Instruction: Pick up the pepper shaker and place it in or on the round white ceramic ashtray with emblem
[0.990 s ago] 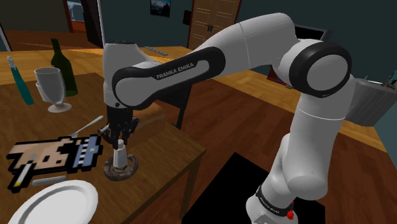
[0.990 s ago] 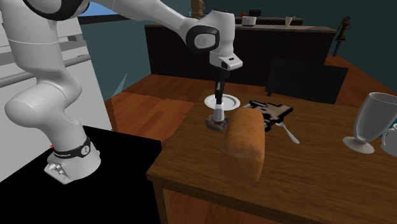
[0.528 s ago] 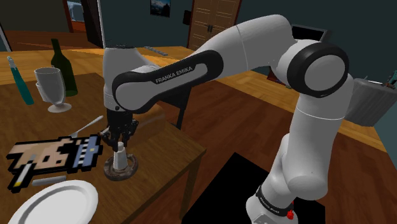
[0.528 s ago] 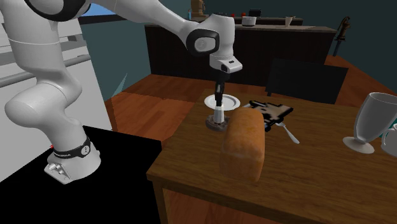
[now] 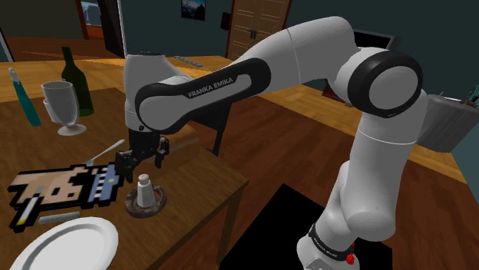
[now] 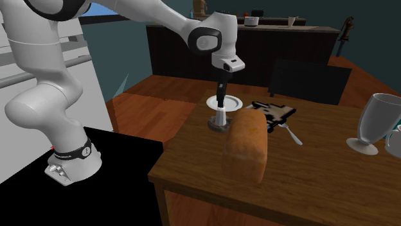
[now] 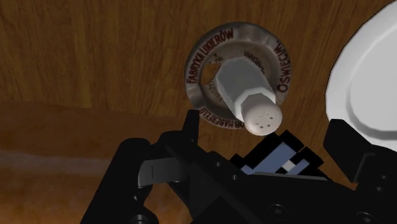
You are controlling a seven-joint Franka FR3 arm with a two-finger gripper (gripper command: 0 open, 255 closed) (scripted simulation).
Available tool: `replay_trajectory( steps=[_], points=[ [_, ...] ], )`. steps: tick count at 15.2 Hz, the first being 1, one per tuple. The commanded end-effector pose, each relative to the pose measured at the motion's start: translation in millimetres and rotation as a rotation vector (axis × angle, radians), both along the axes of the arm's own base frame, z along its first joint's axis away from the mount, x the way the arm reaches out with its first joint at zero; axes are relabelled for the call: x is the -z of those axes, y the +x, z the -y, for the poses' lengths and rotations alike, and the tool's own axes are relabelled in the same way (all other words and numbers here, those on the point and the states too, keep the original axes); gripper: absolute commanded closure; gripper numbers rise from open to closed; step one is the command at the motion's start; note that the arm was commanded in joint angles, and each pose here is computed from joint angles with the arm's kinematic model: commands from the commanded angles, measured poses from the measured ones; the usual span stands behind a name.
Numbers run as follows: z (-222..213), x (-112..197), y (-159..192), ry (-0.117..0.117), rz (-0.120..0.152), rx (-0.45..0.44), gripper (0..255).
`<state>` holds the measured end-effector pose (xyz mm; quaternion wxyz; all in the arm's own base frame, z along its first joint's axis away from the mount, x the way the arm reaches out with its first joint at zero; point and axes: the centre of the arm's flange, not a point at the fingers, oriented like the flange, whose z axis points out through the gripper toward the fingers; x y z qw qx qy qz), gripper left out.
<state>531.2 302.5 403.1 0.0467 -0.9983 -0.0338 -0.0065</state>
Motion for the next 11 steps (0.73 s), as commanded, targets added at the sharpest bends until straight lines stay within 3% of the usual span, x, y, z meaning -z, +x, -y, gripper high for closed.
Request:
replay_trajectory(
  steps=[1,3,11],
  points=[
    [2.0,-20.1,-0.3,0.000,0.000,0.000,0],
    [4.2,-43.6,-0.5,0.000,0.000,0.000,0],
    [4.2,-43.6,-0.5,0.000,0.000,0.000,0]
  ],
)
